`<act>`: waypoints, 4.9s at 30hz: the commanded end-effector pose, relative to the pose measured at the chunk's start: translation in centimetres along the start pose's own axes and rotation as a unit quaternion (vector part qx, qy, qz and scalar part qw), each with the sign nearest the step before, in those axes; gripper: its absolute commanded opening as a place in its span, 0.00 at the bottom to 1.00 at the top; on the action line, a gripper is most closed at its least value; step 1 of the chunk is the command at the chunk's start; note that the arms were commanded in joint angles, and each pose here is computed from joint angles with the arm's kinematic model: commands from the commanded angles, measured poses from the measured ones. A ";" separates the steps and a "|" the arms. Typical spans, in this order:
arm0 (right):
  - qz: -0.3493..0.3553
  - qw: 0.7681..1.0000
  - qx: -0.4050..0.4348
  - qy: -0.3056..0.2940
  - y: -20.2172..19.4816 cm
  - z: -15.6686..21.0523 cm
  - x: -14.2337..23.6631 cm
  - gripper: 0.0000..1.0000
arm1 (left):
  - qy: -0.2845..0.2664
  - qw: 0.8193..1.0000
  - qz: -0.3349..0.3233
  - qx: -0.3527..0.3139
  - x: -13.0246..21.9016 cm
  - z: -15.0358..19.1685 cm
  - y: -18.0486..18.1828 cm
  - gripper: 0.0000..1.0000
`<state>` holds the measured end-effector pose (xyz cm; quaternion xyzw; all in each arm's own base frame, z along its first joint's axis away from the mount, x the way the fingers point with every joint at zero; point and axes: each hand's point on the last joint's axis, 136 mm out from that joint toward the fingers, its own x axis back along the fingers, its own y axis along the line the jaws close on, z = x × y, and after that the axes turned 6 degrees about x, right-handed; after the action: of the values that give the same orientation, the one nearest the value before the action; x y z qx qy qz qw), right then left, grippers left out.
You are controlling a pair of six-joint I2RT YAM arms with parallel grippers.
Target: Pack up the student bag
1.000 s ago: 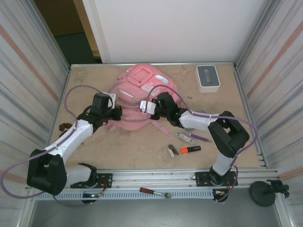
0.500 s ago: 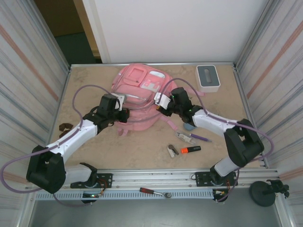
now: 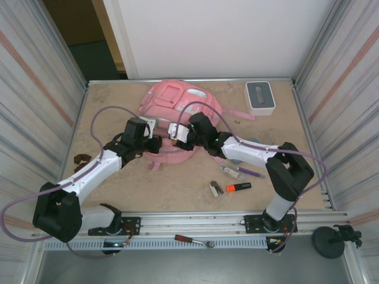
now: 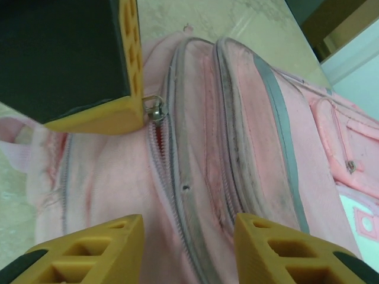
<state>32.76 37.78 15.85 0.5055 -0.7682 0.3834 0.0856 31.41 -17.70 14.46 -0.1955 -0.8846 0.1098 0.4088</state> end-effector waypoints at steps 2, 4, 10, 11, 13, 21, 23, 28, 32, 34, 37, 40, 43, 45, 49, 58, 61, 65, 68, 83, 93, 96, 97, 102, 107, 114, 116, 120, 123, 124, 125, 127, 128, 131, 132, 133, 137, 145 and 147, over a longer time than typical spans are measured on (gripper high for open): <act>0.008 0.999 0.034 0.019 -0.4 0.1 -1.4 0.37 | -0.028 0.999 0.024 -0.005 1.5 -1.9 -1.5 0.00; 0.011 0.999 0.040 0.030 -0.3 0.7 -1.8 0.28 | -0.029 0.999 0.019 -0.005 1.4 -1.9 -1.4 0.00; 0.050 0.997 0.038 0.038 -1.4 2.3 -0.3 0.02 | -0.036 0.999 -0.010 0.003 1.7 -2.0 0.5 0.00; 0.056 0.997 0.034 0.036 -1.6 2.5 0.2 0.01 | -0.038 0.999 -0.020 0.007 1.8 -2.0 1.2 0.00; 0.065 0.997 0.025 0.032 -2.1 3.1 1.1 0.00 | -0.042 0.998 -0.043 0.012 2.1 -2.0 2.6 0.00; 0.083 0.996 -0.003 0.043 -3.6 6.1 3.9 0.00 | -0.047 0.990 -0.131 0.035 2.7 -2.2 7.9 0.00; 0.091 0.995 -0.011 0.046 -4.2 6.7 4.4 0.00 | -0.041 0.991 -0.123 0.035 2.5 -2.1 7.6 0.00; 0.095 0.994 -0.036 0.051 -5.6 7.2 4.3 0.03 | -0.049 0.995 -0.073 0.040 2.5 -2.0 5.6 0.00; 0.092 0.993 -0.026 0.074 -5.8 7.8 3.4 0.08 | -0.049 0.998 -0.039 0.024 2.6 -1.7 3.0 0.00; 0.099 0.991 -0.021 0.086 -6.2 8.1 3.5 0.11 | -0.045 0.999 -0.023 0.011 2.5 -1.2 1.5 0.00; 0.125 0.983 -0.020 0.134 -7.2 9.8 4.2 0.21 | -0.038 0.999 -0.001 -0.003 2.4 -0.5 -0.6 0.00; 0.141 0.975 -0.021 0.169 -7.1 11.3 5.5 0.27 | -0.039 0.999 0.022 -0.012 2.3 -0.4 -2.3 0.00; 0.127 0.981 -0.034 0.142 -5.7 10.3 6.6 0.36 | -0.036 0.999 0.032 -0.020 2.1 -0.7 -3.2 0.00; 0.111 0.987 -0.034 0.110 -4.5 8.6 7.1 0.41 | -0.034 0.999 0.033 -0.024 2.0 -0.8 -3.5 0.00; 0.088 0.994 -0.015 0.059 -2.7 4.8 7.9 0.48 | -0.031 0.999 0.034 -0.028 1.9 -0.7 -3.7 0.00; 0.020 0.999 0.026 0.016 0.4 0.1 5.1 0.53 | -0.031 0.999 0.031 -0.030 2.1 -0.5 -3.6 0.00; 0.013 0.999 0.040 0.018 0.7 -0.4 3.4 0.53 | -0.030 0.999 0.032 -0.032 2.2 -0.5 -3.6 0.00; 0.003 0.999 0.047 0.016 0.9 -0.6 1.6 0.51 | -0.029 0.999 0.032 -0.034 2.3 -0.2 -3.6 0.00; 0.002 0.998 0.052 0.027 1.0 0.1 0.6 0.47 | -0.032 0.999 0.027 -0.034 2.4 -0.2 -3.3 0.00; 0.077 0.996 0.015 0.036 -1.9 3.9 4.5 0.00 | -0.065 0.995 -0.073 0.031 3.5 -1.4 5.1 0.00; 0.070 0.997 0.002 0.030 -1.8 5.0 5.5 0.00 | -0.091 0.980 -0.142 0.102 1.8 -3.6 11.6 0.00; 0.067 0.997 0.004 0.033 -1.9 5.3 5.2 0.00 | -0.088 0.977 -0.153 0.116 1.0 -4.2 13.0 0.00; 0.067 0.997 0.004 0.035 -2.0 5.4 5.2 0.00 | -0.087 0.977 -0.154 0.121 0.8 -4.3 13.4 0.00; 0.071 0.996 0.004 0.047 -2.7 5.9 5.3 0.00 | -0.089 0.980 -0.128 0.124 0.8 -4.7 13.1 0.00; 0.077 0.995 0.002 0.066 -3.3 6.5 4.6 0.00 | -0.105 0.988 -0.045 0.101 1.9 -4.8 9.8 0.00; 0.064 0.997 0.002 0.051 -2.9 4.4 2.8 0.00 | -0.091 0.993 0.067 0.034 2.0 -4.3 2.8 0.00; 0.065 0.996 0.004 0.056 -3.0 4.2 2.5 0.00 | -0.086 0.992 0.090 0.016 2.1 -4.1 0.9 0.00; 0.070 0.996 0.001 0.064 -3.8 4.8 2.5 0.00 | -0.079 0.991 0.105 -0.009 2.5 -3.4 -0.8 0.00; 0.064 0.996 0.004 0.065 -3.9 5.4 3.0 0.00 | -0.078 0.995 0.055 -0.004 2.2 -3.0 0.9 0.00; 0.062 0.996 0.009 0.063 -3.8 5.6 3.3 0.00 | -0.079 0.997 0.018 0.001 2.1 -3.0 2.3 0.00; 0.060 0.996 0.012 0.062 -3.7 5.8 3.5 0.00 | -0.074 0.997 -0.018 0.010 1.9 -2.9 3.8 0.00; 0.058 0.996 0.017 0.065 -3.6 6.4 3.9 0.00 | -0.071 0.994 -0.072 0.033 1.9 -3.1 6.5 0.00; 0.057 0.996 0.019 0.067 -3.5 6.6 4.0 0.00 | -0.069 0.992 -0.095 0.047 1.9 -3.2 7.9 0.00; 0.053 0.996 0.020 0.076 -3.4 7.5 4.5 0.00 | -0.076 0.985 -0.133 0.082 1.9 -3.8 11.1 0.00; 0.050 0.996 0.021 0.076 -3.3 7.6 4.5 0.00 | -0.081 0.983 -0.137 0.089 1.9 -4.1 11.7 0.00; 0.049 0.996 0.021 0.073 -3.2 7.6 4.5 0.00 | -0.084 0.982 -0.139 0.095 1.8 -4.4 12.3 0.00; 0.043 0.996 0.025 0.073 -3.0 7.6 4.1 0.00 | -0.073 0.983 -0.142 0.095 0.3 -5.4 13.4 0.00; 0.045 0.995 0.024 0.081 -3.4 8.0 4.3 0.00 | -0.071 0.986 -0.123 0.085 -1.1 -5.7 13.3 0.00; 0.044 0.995 0.024 0.082 -3.3 8.0 4.5 0.00 | -0.060 0.986 -0.131 0.081 -1.2 -5.7 13.7 0.00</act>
<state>33.77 32.50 15.03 0.4914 -0.7600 0.4190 0.0732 38.23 -10.95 12.28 -0.1369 -0.8902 0.1639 0.4023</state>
